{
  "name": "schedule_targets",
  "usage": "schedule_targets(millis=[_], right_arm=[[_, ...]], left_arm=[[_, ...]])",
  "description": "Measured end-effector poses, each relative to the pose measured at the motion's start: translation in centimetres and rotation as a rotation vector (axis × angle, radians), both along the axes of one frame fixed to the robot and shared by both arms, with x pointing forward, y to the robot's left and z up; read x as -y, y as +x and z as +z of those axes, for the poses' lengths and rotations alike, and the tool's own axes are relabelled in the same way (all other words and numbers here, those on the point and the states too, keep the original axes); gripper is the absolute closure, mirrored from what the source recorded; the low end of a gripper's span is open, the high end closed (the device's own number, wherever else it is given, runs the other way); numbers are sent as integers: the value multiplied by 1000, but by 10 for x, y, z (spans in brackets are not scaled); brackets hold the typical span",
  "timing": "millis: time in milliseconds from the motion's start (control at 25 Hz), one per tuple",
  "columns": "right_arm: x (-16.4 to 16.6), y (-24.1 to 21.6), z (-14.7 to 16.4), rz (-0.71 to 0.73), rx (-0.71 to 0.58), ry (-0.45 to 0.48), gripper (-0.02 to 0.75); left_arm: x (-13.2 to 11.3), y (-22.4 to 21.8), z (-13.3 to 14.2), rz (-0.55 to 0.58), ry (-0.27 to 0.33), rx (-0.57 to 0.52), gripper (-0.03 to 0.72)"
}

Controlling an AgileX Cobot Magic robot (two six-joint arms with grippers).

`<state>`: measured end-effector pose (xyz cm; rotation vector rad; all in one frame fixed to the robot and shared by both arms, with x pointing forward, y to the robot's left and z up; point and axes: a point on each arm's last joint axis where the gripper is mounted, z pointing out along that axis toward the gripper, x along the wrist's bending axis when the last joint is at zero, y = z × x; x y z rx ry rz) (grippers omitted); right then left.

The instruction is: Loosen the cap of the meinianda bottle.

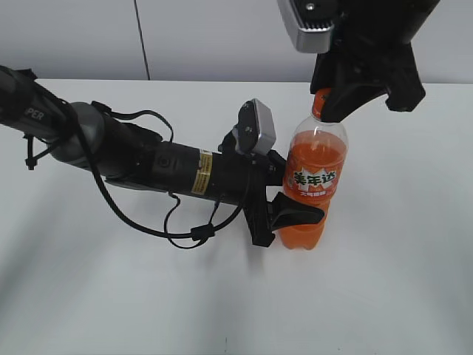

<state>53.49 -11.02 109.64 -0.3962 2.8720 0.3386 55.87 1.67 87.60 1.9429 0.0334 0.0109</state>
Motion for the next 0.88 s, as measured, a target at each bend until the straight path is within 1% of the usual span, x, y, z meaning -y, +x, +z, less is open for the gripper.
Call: schedule_targets(millis=[280,600,680,880], right_arm=[[0,0,0,118,32,-23,458],[0,0,0,116,31,-23,453],[0,0,0,106,31,-20,427],[0,1,0,98,39,-21,303]], left_arm=[[0,0,0,0,0,1,279],[0,0,0,0,0,1,279],[0,0,0,1,-1,-1,279],[0,0,0,4,-1,-4,279]])
